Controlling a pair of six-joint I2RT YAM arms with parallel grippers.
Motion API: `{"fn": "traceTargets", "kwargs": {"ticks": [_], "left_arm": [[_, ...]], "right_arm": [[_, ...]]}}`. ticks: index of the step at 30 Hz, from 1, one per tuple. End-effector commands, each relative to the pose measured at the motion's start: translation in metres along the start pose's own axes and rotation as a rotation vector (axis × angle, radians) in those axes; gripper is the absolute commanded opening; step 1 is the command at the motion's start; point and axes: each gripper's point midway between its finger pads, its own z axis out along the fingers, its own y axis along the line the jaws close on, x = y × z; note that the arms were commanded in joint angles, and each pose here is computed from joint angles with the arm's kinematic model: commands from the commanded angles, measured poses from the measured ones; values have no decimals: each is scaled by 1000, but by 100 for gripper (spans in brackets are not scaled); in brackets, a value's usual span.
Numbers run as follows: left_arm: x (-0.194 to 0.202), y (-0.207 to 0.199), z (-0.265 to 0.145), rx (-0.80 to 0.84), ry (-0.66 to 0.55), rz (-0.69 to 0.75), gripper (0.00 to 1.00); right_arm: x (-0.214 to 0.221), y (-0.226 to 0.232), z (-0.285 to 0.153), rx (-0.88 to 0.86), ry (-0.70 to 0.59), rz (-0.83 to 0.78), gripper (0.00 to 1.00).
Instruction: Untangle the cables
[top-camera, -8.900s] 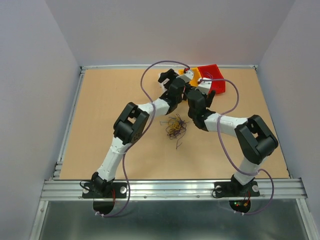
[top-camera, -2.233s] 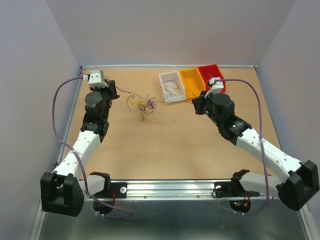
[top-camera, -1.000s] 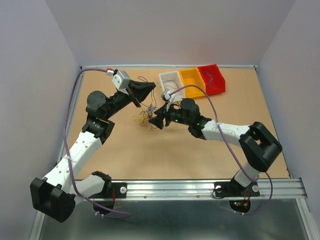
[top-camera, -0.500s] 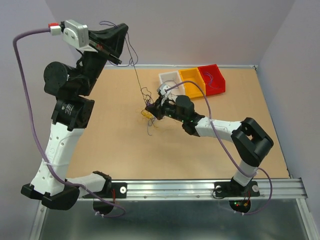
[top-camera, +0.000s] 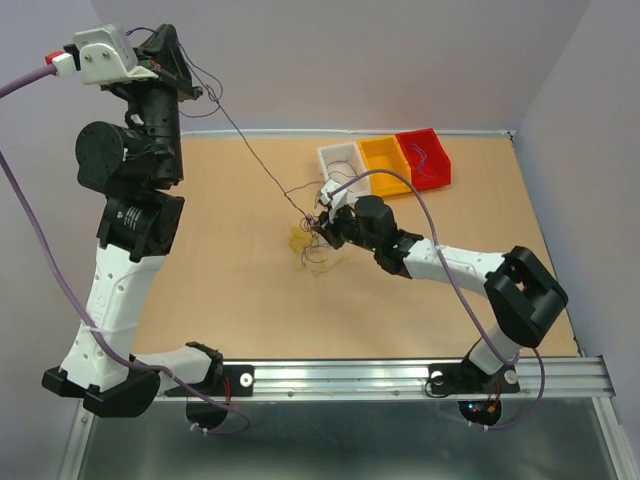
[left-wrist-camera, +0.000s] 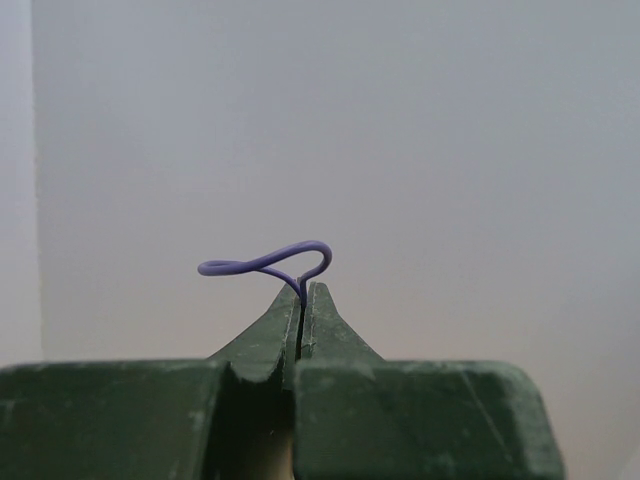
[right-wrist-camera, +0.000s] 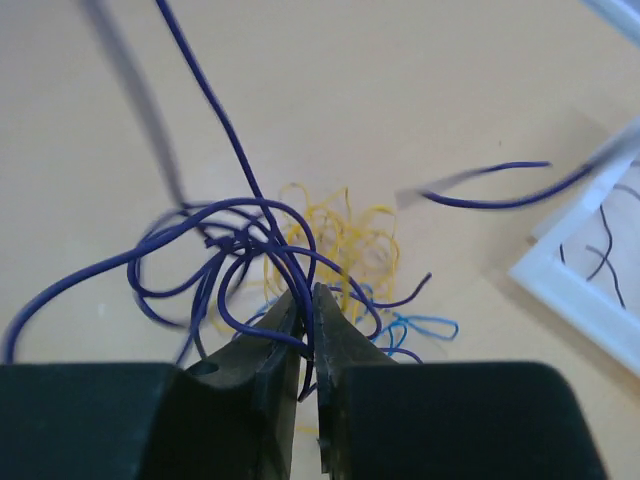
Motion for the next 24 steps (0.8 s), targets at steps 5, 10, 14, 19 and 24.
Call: {"fn": "traceTargets", "kwargs": {"ticks": [5,10,14,19,24], "left_arm": [[-67,14,-10,-50,-201,-13,0],[-73,25,-13,-104,-208,-7,0],[-70,20,-14,-71,-206,-12,0],[-62,23,-10,-99,-191,8,0],[-71,45,-17,-211,-224,3,0]], "right_arm": [[34,0,-37,14,167,-23,36],[57,-6,-51,72,330,41,62],[53,-8,-56,100,326,74,47],[52,-9,-61,120,343,109,15],[63,-40,-81,349,395,144,18]]}}
